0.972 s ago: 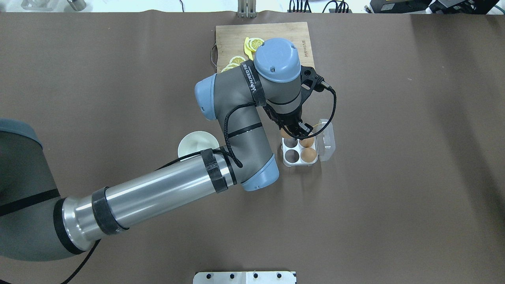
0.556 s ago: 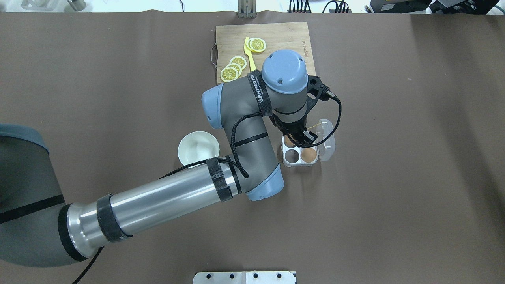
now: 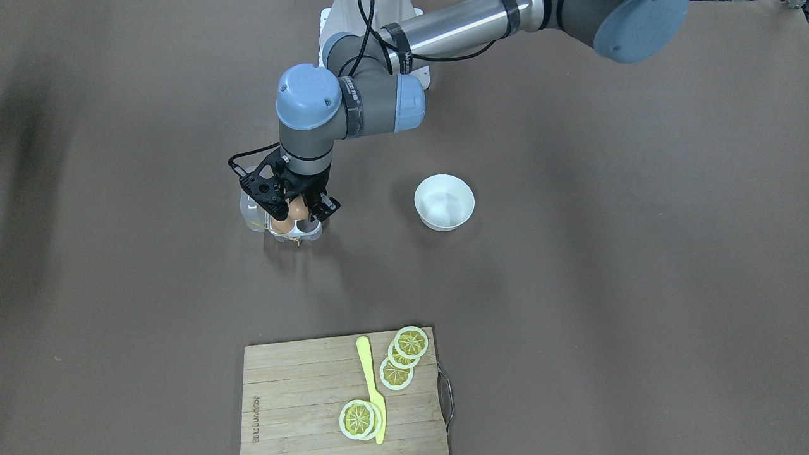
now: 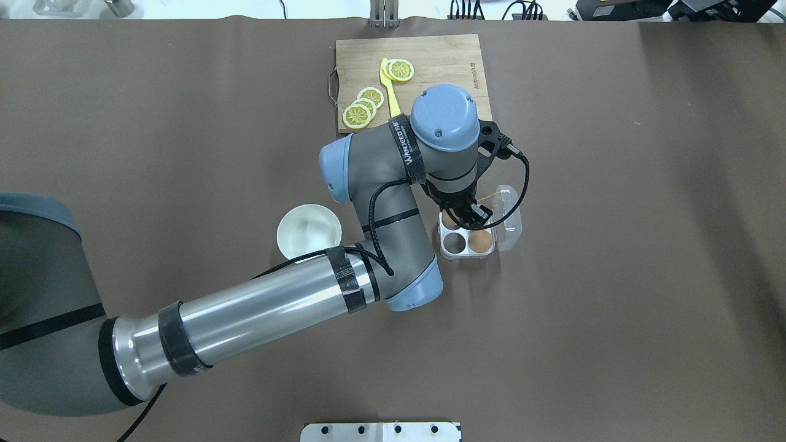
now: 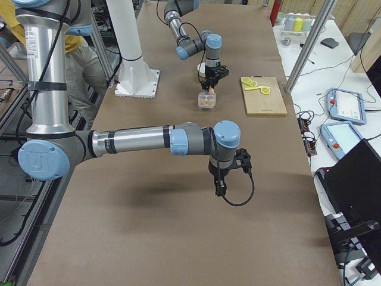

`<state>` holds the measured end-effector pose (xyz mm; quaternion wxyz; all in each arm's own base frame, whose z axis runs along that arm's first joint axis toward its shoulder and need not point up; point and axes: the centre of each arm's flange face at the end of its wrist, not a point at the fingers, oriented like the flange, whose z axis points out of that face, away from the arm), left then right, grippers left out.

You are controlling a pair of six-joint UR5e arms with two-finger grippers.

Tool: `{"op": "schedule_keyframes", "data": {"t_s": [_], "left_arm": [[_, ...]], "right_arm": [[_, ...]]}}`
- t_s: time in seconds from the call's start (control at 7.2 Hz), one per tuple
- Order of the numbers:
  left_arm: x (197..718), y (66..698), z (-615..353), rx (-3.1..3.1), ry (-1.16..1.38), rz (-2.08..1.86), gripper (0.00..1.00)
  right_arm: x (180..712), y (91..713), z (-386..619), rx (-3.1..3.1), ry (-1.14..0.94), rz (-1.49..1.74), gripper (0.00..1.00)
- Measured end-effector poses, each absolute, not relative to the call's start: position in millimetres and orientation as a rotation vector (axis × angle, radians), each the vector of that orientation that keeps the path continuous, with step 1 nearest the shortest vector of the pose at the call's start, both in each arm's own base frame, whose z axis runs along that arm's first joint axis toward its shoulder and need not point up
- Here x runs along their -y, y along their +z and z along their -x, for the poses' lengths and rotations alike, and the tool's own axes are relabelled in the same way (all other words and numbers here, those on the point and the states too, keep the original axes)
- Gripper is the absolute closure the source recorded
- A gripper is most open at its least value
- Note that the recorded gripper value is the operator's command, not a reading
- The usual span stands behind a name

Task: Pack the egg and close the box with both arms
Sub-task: 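Lower the egg into the empty slot and open the left gripper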

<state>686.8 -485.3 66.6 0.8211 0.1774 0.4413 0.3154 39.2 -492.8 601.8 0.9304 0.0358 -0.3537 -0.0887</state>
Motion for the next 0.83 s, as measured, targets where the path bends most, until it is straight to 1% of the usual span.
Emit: {"op": "schedule_keyframes", "data": {"t_s": [0.14,0.28,0.83], "left_arm": [[485,67,-688,-0.938,0.672,-0.377,0.25],[485,67,-688,-0.94,0.673,-0.379,0.03],[485,57,-680,-0.976,0.657,-0.403,0.02]], "right_arm": [[493,602,-39,0.724,-0.182,-0.073,0.0],[493,602,-39,0.723,-0.182,-0.073,0.0],[496,602,-39,0.721,-0.184,-0.073,0.0]]}}
